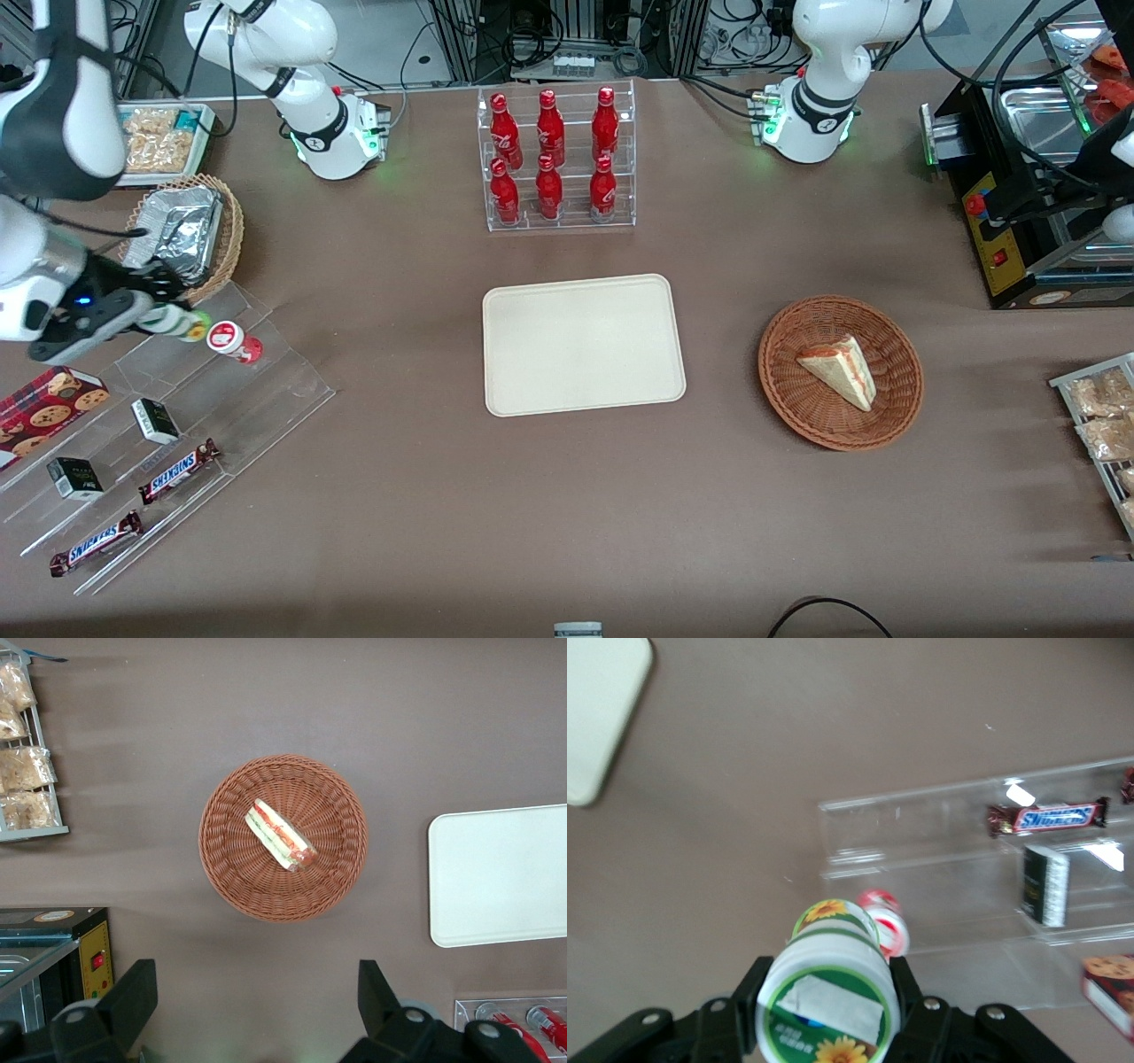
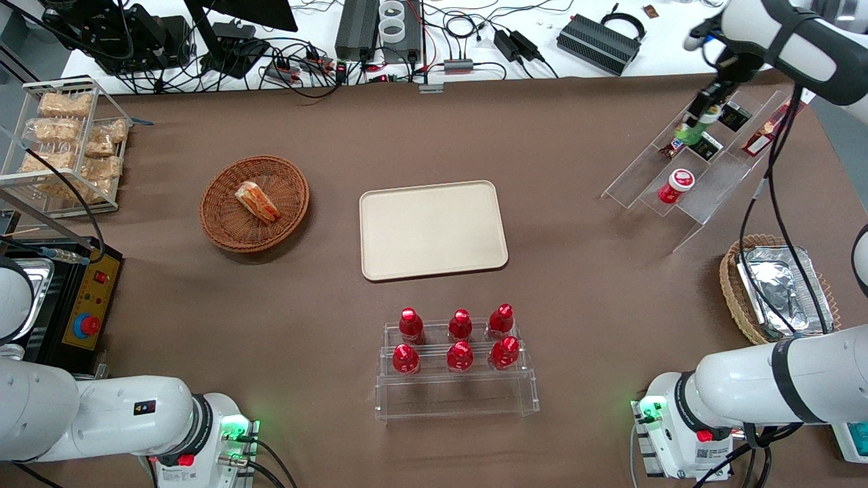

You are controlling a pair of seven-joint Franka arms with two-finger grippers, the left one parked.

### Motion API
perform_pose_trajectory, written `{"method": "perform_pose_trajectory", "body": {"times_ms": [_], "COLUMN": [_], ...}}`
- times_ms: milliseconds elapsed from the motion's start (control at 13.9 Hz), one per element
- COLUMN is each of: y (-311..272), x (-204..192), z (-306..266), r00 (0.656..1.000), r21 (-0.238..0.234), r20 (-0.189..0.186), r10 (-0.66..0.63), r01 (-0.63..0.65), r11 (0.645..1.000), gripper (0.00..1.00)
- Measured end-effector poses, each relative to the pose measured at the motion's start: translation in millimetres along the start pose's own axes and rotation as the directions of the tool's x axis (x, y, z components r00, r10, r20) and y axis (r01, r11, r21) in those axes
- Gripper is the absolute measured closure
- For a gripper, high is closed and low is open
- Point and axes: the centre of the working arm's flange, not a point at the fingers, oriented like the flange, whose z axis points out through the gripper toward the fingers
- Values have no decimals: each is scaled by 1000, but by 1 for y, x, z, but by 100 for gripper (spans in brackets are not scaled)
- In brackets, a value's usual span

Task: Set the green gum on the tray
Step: 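Lift the green gum tub and carry it over the cream tray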

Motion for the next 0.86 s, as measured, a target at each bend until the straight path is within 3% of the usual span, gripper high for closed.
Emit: {"method": "perform_pose_trajectory", "body": {"times_ms": [288, 576, 720, 864], "y": [-119, -239, -287, -331], "x": [69, 141, 175, 207], "z": [8, 47, 79, 115], "r00": [989, 942, 912, 876], "r21": [-8, -33, -36, -9], "r20": [15, 42, 19, -42], "r10": [149, 332, 409, 481], "r01": [-149, -331, -409, -482], "r11": [989, 943, 912, 876], "gripper": [41, 41, 41, 41]}}
